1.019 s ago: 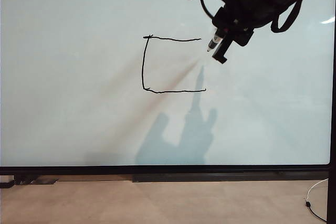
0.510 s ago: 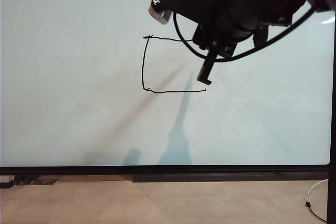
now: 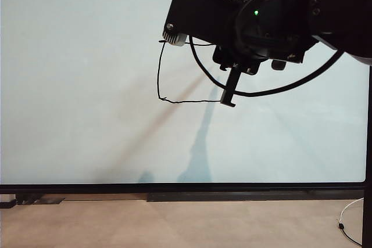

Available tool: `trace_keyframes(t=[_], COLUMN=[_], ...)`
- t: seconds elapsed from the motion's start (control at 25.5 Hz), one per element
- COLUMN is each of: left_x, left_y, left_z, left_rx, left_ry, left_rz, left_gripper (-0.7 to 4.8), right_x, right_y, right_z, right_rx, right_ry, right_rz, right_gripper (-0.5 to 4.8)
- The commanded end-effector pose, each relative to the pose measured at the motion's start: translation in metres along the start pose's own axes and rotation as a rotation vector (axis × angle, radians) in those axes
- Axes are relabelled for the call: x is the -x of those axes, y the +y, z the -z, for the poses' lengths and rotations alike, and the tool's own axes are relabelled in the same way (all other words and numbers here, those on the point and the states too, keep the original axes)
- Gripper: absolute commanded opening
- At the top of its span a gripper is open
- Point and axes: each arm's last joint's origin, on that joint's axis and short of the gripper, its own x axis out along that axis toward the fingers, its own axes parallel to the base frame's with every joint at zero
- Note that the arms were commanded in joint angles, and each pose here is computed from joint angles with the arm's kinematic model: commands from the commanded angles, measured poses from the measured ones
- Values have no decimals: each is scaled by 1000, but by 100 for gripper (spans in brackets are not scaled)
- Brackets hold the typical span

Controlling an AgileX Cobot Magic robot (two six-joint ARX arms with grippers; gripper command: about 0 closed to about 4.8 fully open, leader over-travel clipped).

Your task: Pick up the pen on the shelf to the right of the whiteboard and draw a rectangle.

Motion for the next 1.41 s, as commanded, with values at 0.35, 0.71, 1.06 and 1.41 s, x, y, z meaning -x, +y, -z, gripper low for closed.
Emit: trace_keyframes(t=[0.35, 0.71, 1.06, 1.41], left_x=[0, 0, 0, 0], left_y=[0, 0, 0, 0], left_z=[-2, -2, -2, -2], left_rx=[-1, -1, -1, -1], left_ry=[-13, -13, -13, -13], left_rz=[1, 1, 1, 1], left_gripper=[-5, -5, -5, -5], right_x=[-3, -9, -29, -39], right_y=[0, -50, -84, -90], right_z=[2, 15, 24, 35], right_rx=[-28, -144, -223, -313], right_ry=[-25, 22, 26, 23], right_rz=[-53, -457, -653, -693], right_gripper=[-9, -9, -9, -9])
